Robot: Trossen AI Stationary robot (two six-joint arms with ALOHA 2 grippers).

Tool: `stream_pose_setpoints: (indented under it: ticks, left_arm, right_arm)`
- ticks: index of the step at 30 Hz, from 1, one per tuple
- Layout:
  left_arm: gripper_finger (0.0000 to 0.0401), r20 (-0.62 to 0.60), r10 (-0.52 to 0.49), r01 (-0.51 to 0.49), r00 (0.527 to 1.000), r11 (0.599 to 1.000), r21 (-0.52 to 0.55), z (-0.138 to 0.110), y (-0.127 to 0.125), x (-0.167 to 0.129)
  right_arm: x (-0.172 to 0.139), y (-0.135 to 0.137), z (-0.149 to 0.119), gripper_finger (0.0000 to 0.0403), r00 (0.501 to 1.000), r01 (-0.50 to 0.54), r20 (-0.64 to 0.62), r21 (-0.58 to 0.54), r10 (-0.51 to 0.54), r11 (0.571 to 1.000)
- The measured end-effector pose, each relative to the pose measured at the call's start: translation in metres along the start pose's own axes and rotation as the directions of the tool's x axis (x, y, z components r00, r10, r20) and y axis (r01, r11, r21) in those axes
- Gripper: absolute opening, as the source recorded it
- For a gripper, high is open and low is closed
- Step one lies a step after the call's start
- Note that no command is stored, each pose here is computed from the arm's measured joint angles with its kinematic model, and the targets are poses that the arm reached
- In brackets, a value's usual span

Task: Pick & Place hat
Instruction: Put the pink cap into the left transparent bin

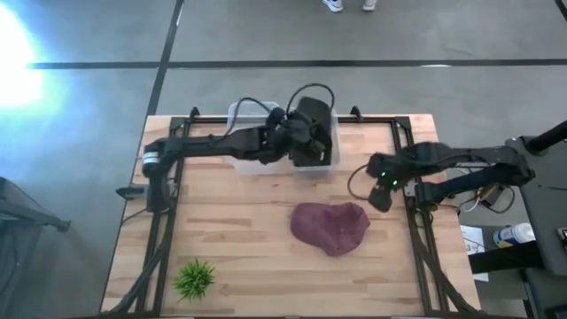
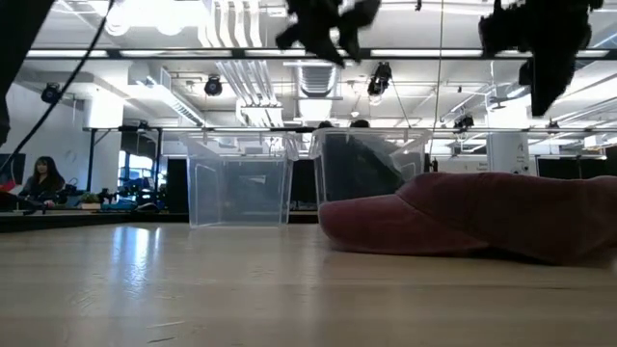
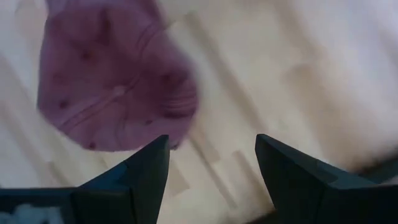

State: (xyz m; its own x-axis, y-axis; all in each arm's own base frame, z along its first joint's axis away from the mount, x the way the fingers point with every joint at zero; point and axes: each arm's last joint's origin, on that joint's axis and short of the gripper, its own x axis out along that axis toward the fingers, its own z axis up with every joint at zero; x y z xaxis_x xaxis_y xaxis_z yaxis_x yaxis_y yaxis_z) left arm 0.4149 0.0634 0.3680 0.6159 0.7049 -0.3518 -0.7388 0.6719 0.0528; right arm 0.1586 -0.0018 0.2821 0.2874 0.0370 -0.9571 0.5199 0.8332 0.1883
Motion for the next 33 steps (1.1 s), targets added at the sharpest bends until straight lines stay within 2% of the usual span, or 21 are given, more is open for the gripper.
stream_pose_setpoints:
  ticks: [3, 7, 9, 11, 13, 16, 19, 21, 24, 27, 31, 33]
  left_arm:
    - [0.0160, 0.085, -0.094, 0.089, 0.992, 0.994, 0.057, 0.017, -0.008, -0.035]
    - [0.0161, 0.088, -0.237, 0.225, 0.968, 0.966, 0.123, 0.022, -0.013, -0.078]
    - [0.0161, 0.033, -0.322, 0.314, 0.946, 0.939, 0.136, 0.011, -0.017, -0.092]
    - [0.0161, -0.038, -0.395, 0.397, 0.918, 0.910, 0.118, -0.007, -0.023, -0.099]
    - [0.0161, -0.098, -0.428, 0.436, 0.898, 0.896, 0.083, -0.028, -0.029, -0.105]
    - [0.0161, -0.173, -0.418, 0.419, 0.892, 0.908, -0.032, -0.061, -0.032, -0.110]
    - [0.0161, -0.259, -0.378, 0.327, 0.889, 0.919, -0.219, -0.100, -0.030, -0.107]
    - [0.0161, -0.316, -0.352, 0.260, 0.881, 0.918, -0.300, -0.131, -0.030, -0.103]
    - [0.0161, -0.336, -0.400, 0.227, 0.853, 0.863, -0.450, -0.167, -0.031, -0.099]
    - [0.0161, -0.324, -0.471, 0.223, 0.820, 0.786, -0.577, -0.202, -0.033, -0.094]
    - [0.0161, -0.315, -0.495, 0.173, 0.810, 0.715, -0.677, -0.240, -0.033, -0.089]
    - [0.0161, -0.328, -0.493, 0.139, 0.806, 0.697, -0.704, -0.253, -0.034, -0.088]
  right_arm:
    - [0.029, 0.008, -0.002, 0.0233, 0.995, -0.092, -0.034, -0.042, 0.091, 0.995]
    - [0.062, 0.019, -0.005, 0.0233, 0.986, -0.158, -0.071, -0.072, 0.153, 0.985]
    - [0.076, 0.023, -0.006, 0.0233, 0.991, -0.123, -0.067, -0.093, 0.117, 0.988]
    - [0.088, 0.026, -0.004, 0.0233, 0.999, -0.036, -0.026, -0.125, 0.034, 0.992]
    - [0.095, 0.028, -0.002, 0.0233, 0.998, 0.058, 0.027, -0.147, -0.054, 0.987]
    - [0.101, 0.035, 0.003, 0.0233, 0.995, 0.090, 0.057, -0.198, -0.080, 0.976]
    - [0.103, 0.045, 0.008, 0.0233, 1.000, -0.008, 0.006, -0.241, 0.010, 0.970]
    - [0.106, 0.051, 0.009, 0.0233, 0.997, -0.077, -0.033, -0.246, 0.071, 0.966]
    - [0.114, 0.058, 0.008, 0.0233, 0.990, -0.133, -0.081, -0.239, 0.117, 0.962]
    - [0.127, 0.062, 0.006, 0.0233, 0.987, -0.124, -0.132, -0.230, 0.096, 0.965]
    - [0.145, 0.066, 0.002, 0.0233, 0.981, -0.084, -0.191, -0.212, 0.043, 0.974]
    - [0.155, 0.069, 0.002, 0.0233, 0.979, -0.071, -0.204, -0.215, 0.026, 0.974]
